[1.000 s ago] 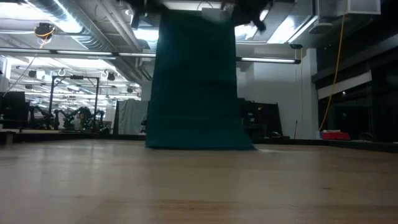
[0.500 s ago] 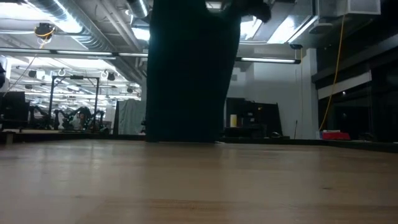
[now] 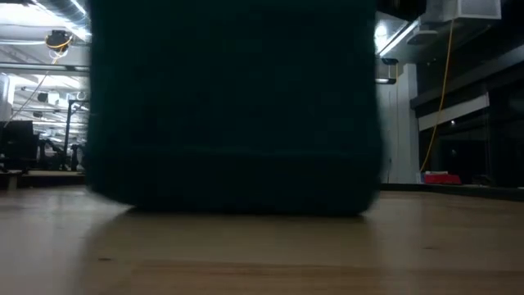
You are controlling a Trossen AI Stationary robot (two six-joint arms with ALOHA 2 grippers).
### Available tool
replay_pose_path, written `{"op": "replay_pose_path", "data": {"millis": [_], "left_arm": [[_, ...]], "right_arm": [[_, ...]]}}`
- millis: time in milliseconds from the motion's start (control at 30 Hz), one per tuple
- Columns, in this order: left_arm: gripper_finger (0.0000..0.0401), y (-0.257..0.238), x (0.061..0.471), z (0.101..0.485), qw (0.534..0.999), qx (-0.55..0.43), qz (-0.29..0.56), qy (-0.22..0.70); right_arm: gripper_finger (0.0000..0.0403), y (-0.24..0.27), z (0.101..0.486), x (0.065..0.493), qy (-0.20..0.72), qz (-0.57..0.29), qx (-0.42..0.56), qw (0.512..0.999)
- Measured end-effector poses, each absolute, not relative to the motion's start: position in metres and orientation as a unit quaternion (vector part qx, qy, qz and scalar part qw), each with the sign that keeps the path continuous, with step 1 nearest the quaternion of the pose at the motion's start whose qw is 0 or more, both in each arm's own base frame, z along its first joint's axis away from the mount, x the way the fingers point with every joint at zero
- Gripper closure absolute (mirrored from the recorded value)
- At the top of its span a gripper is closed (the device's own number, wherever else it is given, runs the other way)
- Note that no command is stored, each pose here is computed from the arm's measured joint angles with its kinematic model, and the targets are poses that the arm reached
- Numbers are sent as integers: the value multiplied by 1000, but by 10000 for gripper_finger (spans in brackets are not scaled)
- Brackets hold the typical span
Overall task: Fold microfiber towels
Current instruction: Fold the blue napkin
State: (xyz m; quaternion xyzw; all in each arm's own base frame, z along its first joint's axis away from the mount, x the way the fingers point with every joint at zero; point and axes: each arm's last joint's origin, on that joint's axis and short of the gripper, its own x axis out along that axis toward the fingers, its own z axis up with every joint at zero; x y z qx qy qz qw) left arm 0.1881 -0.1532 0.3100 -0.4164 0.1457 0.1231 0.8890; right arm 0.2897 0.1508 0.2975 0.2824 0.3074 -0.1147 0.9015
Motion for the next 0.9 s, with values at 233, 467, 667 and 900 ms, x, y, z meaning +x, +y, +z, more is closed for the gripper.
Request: {"op": "replay_pose_path", "data": {"millis": [233,467,667,900], "left_arm": [[399,-178,203,286,874,-436,152,152],[399,-171,210,275,869,-428,182,171],[399,-163,207,251,859,-425,222,178],[398,-146,214,233,853,-422,256,169]], "right_arm": [[403,168,274,300,321,-121,279,897],[403,196,233,310,353,-125,273,886],[403,194,228,305,346,-175,244,889],[403,177,217,310,344,-203,227,888]]}}
